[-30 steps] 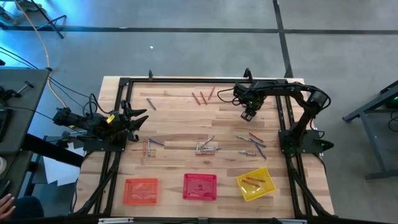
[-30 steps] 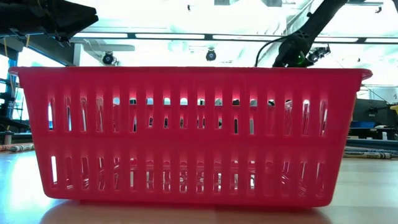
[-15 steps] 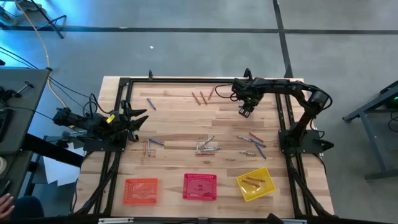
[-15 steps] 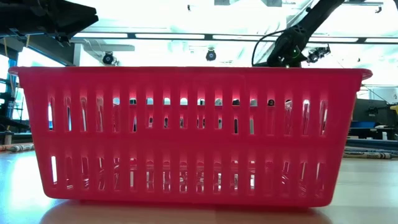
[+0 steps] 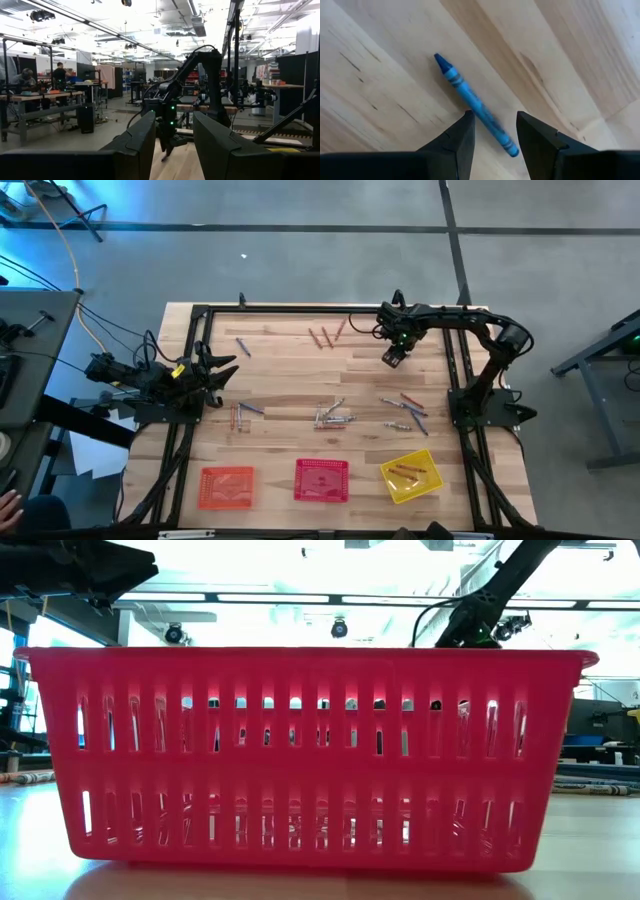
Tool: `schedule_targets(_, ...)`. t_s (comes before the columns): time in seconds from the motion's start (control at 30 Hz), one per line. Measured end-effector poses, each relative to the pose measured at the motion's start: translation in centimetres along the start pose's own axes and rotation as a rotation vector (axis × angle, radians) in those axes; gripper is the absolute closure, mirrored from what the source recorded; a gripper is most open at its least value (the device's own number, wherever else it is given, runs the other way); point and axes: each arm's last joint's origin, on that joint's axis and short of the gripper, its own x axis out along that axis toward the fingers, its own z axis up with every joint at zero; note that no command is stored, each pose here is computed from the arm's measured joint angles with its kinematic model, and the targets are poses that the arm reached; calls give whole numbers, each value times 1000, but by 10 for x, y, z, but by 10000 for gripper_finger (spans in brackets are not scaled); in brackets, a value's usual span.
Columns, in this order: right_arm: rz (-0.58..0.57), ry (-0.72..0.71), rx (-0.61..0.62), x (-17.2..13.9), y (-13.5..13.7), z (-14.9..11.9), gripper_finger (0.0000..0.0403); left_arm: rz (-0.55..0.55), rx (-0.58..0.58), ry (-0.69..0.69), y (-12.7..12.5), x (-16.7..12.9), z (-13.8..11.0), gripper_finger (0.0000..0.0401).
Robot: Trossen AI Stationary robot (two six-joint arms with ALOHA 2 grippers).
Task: Sort crayons
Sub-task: Put the blue crayon into the red bin
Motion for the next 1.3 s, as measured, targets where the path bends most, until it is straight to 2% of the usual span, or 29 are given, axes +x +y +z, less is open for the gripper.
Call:
schedule_targets(0.1, 37, -7, -3, 0, 1, 1, 265, 0, 0, 0, 0, 0, 0, 284)
schedule_targets(0.5, 44, -23, 5, 2, 1, 1, 265, 0, 0, 0, 0, 0, 0, 284)
schedule_targets(0.87, 60, -19, 22, 19, 4, -13, 269, 0, 0, 0, 0, 0, 0, 284)
schedule_targets(0.97, 55, -25, 43, 18, 3, -11, 294, 0, 0, 0, 0, 0, 0, 284)
schedule_targets(1.17, 50, -32, 91, 14, 2, -7, 389, 0, 0, 0, 0, 0, 0, 284)
schedule_targets(1.3, 55, -24, 111, 11, 2, -5, 386, 0, 0, 0, 0, 0, 0, 284)
